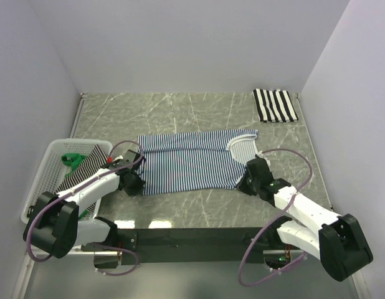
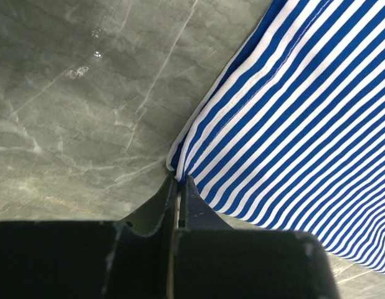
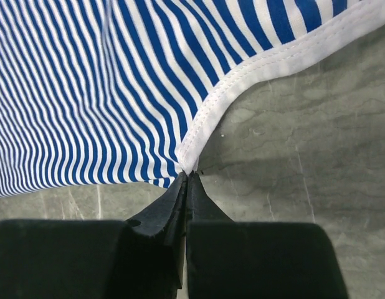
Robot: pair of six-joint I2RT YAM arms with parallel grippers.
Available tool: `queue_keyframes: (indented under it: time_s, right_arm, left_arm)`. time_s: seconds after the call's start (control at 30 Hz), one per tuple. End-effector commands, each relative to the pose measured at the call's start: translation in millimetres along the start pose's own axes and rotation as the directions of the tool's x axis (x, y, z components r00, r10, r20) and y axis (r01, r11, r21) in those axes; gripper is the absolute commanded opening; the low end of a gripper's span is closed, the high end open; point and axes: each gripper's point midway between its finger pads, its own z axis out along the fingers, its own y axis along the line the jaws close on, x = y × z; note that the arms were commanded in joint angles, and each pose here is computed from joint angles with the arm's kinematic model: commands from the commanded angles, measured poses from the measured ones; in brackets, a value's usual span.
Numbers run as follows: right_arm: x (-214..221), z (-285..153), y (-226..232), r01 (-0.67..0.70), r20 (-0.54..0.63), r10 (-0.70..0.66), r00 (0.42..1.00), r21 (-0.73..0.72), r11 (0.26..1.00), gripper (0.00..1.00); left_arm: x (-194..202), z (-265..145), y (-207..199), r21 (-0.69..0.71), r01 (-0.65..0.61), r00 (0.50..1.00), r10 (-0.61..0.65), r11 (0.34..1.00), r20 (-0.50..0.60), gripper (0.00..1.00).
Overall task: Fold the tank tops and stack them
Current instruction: Fold the tank top
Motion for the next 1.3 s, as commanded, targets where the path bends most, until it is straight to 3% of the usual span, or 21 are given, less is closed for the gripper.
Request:
queue_keyframes:
  time_s: [0.0,0.37,0.63,0.9,1.27]
  right_arm:
    - [-18,-13,1,0.033,0.059,-0.035,0.998,0.032,0.999,0.0]
    - [-42,-22,24,0.052,0.089,-0.053,0.995,0.004,0.999,0.0]
    - [-80,-8,51,0.07,0.118,-0.071,0.991,0.011,0.997,0.0]
    - [-111,18,59,0.056,0.131,-0.061,0.989,0.046,0.997,0.0]
    - [-138,41,75,0.063,0.135,-0.072,0.988,0.07,0.996,0.0]
  left_arm:
    - [-10,-12,-3,0.005,-0.026,0.999,0.025,1.0,0.037,0.01]
    - [-28,-28,-33,0.07,-0.026,0.997,0.021,0.997,0.068,0.01]
    - [-67,-32,-69,0.116,0.019,0.995,-0.03,0.993,0.096,0.01]
    - [-105,-19,-88,0.119,0.073,0.989,-0.088,0.99,0.119,0.01]
    - [-125,2,-102,0.101,0.091,0.989,-0.102,0.991,0.11,0.01]
